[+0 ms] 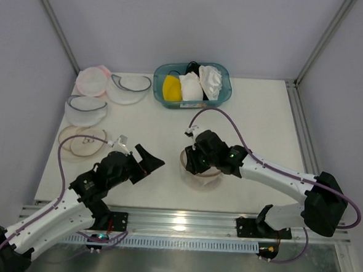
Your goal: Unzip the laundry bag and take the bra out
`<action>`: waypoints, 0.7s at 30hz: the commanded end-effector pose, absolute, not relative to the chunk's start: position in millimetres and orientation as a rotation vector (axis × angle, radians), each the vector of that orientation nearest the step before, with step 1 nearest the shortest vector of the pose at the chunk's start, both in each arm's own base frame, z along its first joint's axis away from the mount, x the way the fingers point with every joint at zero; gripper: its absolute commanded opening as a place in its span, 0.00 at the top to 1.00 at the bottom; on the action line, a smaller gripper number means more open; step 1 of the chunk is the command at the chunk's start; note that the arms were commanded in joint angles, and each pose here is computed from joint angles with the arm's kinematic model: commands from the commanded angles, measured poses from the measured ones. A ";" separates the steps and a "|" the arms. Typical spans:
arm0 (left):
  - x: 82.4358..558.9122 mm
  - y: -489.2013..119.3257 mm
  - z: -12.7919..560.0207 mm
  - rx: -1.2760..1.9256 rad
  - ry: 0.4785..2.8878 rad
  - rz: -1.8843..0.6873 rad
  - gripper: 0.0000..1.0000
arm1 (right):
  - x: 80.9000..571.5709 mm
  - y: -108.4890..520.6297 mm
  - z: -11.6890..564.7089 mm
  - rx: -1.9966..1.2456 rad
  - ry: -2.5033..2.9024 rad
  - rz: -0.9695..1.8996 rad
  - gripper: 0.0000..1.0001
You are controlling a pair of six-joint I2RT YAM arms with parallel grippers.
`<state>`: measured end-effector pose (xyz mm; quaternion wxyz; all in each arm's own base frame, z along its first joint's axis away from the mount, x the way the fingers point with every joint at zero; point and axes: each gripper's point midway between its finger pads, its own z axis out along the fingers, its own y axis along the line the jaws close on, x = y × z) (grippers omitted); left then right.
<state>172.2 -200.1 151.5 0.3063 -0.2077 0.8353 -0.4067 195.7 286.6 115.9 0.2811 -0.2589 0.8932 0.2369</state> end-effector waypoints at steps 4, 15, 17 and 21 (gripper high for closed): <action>174.4 -192.7 149.7 -0.578 2.192 -1.045 0.01 | 200.9 303.0 142.7 -0.693 2.313 0.712 0.64; 173.7 -196.0 149.0 -0.563 2.202 -1.057 0.00 | 199.6 293.4 153.9 -0.648 2.289 0.703 0.94; 175.5 -201.4 149.6 -0.549 2.202 -1.077 0.01 | 199.2 288.9 159.4 -0.631 2.284 0.694 0.96; 183.5 -217.5 157.9 -0.502 2.189 -1.129 0.00 | 203.9 271.4 178.4 -0.554 2.225 0.644 0.96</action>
